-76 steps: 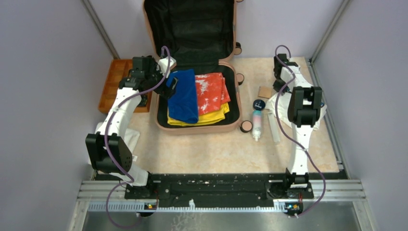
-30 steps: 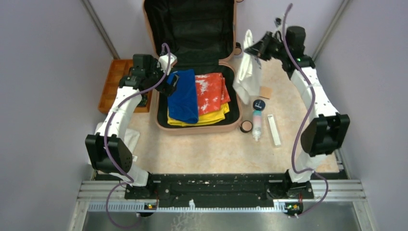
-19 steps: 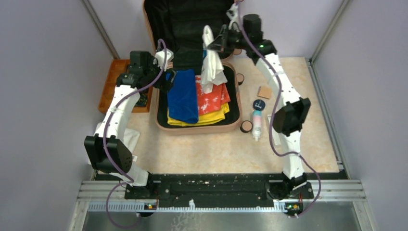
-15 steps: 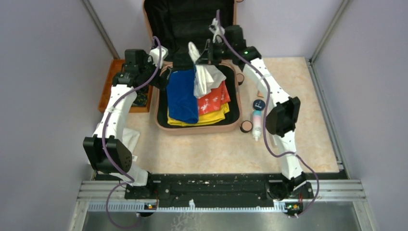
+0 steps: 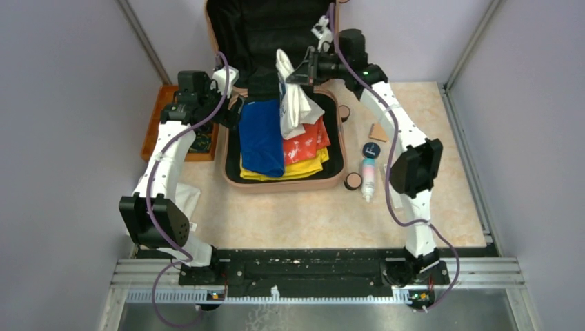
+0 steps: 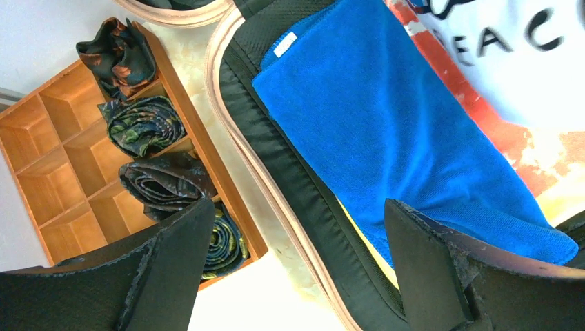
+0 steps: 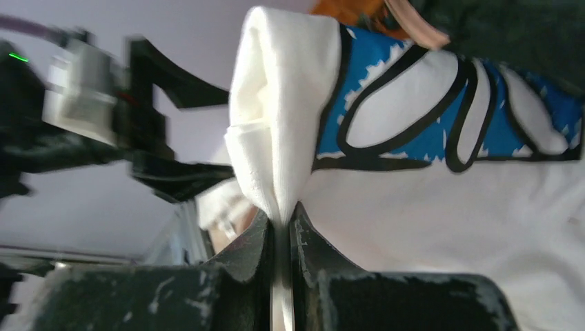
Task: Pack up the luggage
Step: Place the clothes in the luggage.
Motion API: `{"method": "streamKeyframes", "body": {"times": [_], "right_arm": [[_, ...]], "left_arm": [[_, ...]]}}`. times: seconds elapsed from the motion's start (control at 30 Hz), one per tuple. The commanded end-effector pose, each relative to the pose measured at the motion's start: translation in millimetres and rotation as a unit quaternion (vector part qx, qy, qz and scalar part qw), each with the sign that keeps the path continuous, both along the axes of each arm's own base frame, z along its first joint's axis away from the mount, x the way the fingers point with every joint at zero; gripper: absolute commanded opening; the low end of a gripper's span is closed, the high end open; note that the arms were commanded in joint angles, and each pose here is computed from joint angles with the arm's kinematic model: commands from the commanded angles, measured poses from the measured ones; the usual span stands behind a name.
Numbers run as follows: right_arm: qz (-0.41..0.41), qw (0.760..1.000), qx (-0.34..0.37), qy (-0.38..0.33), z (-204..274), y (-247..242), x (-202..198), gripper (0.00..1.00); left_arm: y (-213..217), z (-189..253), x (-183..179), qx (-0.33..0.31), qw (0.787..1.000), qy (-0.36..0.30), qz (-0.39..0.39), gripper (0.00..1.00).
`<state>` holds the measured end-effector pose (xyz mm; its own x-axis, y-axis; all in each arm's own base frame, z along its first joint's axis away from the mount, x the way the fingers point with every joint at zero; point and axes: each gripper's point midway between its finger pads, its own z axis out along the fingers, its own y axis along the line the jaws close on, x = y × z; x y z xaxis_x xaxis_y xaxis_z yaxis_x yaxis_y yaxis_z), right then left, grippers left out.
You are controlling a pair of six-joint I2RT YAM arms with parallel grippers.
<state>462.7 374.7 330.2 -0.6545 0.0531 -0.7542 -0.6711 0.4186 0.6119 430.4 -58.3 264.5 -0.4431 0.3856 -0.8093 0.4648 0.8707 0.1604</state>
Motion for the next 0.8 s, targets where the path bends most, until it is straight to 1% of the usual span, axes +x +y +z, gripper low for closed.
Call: {"method": "streamKeyframes", "body": {"times": [0.0,0.07,0.1,0.2,0.27,0.33,0.43,0.53,0.63,0.7,0.77], "right_arm": [[0.028,0.981,0.156,-0.114,139,-48,-28,0.00],[0.034,0.974,0.176,-0.139,170,-66,-40,0.00],[0.038,0.972,0.174,-0.150,181,-70,-46,0.00],[0.043,0.975,0.154,-0.152,198,-77,-57,0.00],[0.047,0.978,0.151,-0.139,200,-81,-62,0.00],[0.051,0.980,0.149,-0.119,193,-83,-64,0.00],[0.029,0.986,0.126,-0.103,172,-87,-57,0.00],[-0.038,0.991,0.079,-0.101,152,-99,-30,0.00],[-0.111,0.986,0.018,-0.122,138,-119,1,0.00],[-0.130,0.984,-0.004,-0.122,126,-131,11,0.00],[-0.136,0.983,-0.014,-0.120,117,-136,12,0.00]], "left_arm": [[-3,10,0,-0.013,1.000,-0.009,0.002,0.99],[-3,10,-1,-0.012,1.000,-0.009,0.000,0.99],[-3,11,-1,-0.012,1.000,-0.009,-0.001,0.99],[-5,11,-1,-0.017,1.000,-0.007,-0.005,0.99],[-8,13,-2,-0.023,1.000,-0.002,-0.009,0.99],[-12,11,-4,-0.031,0.999,0.010,-0.015,0.99],[-14,9,-6,-0.038,0.999,0.023,-0.018,0.99],[-15,7,-6,-0.038,0.999,0.026,-0.019,0.99],[-15,6,-5,-0.038,0.999,0.027,-0.019,0.99],[-14,6,-5,-0.036,0.999,0.026,-0.020,0.99],[-13,5,-4,-0.033,0.999,0.023,-0.016,0.99]]}}
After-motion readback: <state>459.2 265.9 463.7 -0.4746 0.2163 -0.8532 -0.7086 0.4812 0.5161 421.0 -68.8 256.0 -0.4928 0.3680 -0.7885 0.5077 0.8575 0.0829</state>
